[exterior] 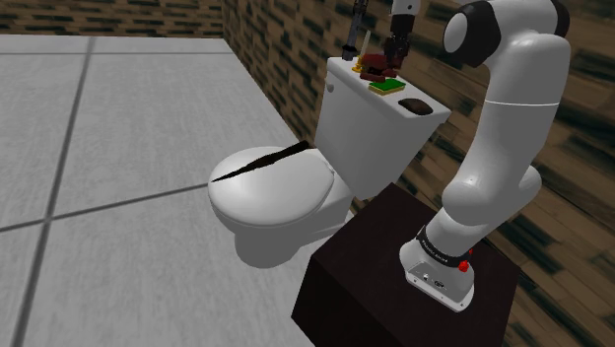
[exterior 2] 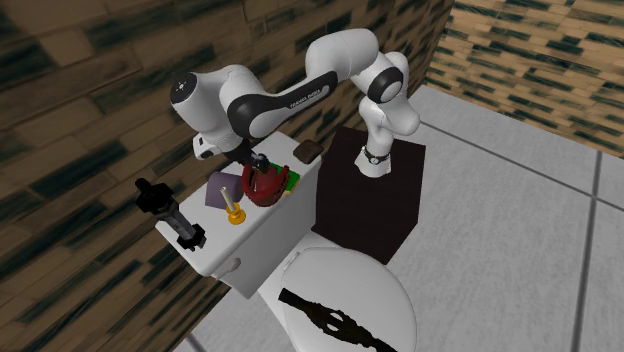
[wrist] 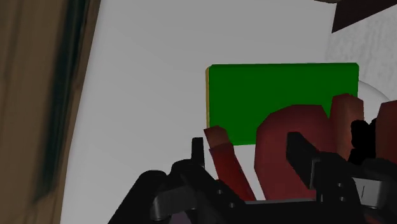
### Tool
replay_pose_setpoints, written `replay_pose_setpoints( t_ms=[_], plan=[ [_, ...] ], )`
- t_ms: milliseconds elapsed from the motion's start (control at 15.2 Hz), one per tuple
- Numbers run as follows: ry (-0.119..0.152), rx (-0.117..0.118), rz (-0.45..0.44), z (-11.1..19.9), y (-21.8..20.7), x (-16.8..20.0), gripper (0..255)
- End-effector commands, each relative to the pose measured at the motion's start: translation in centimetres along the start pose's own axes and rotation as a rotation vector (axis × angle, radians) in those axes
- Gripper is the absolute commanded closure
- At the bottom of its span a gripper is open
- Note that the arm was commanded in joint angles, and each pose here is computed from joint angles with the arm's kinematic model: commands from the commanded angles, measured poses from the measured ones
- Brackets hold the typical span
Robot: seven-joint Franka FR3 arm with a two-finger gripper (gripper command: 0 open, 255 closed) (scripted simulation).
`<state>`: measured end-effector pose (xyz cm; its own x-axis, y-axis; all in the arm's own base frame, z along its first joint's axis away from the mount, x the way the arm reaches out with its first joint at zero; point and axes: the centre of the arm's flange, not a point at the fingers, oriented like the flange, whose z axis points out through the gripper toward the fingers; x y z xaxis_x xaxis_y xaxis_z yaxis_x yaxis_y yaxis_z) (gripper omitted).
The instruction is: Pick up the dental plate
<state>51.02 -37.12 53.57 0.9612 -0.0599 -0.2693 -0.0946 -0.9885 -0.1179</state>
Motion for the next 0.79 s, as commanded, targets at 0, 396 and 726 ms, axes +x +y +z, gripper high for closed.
replay_pose_setpoints(
  t_ms=[0, 396, 726],
  plan=[
    [-0.001, 0.0, 0.0, 0.1, 0.0, 0.0, 255],
    [-0.001, 0.0, 0.0, 0.1, 0.0, 0.0, 255],
    [-0.001, 0.001, 0.0, -1.4, -0.2, -0.4, 255]
  ],
)
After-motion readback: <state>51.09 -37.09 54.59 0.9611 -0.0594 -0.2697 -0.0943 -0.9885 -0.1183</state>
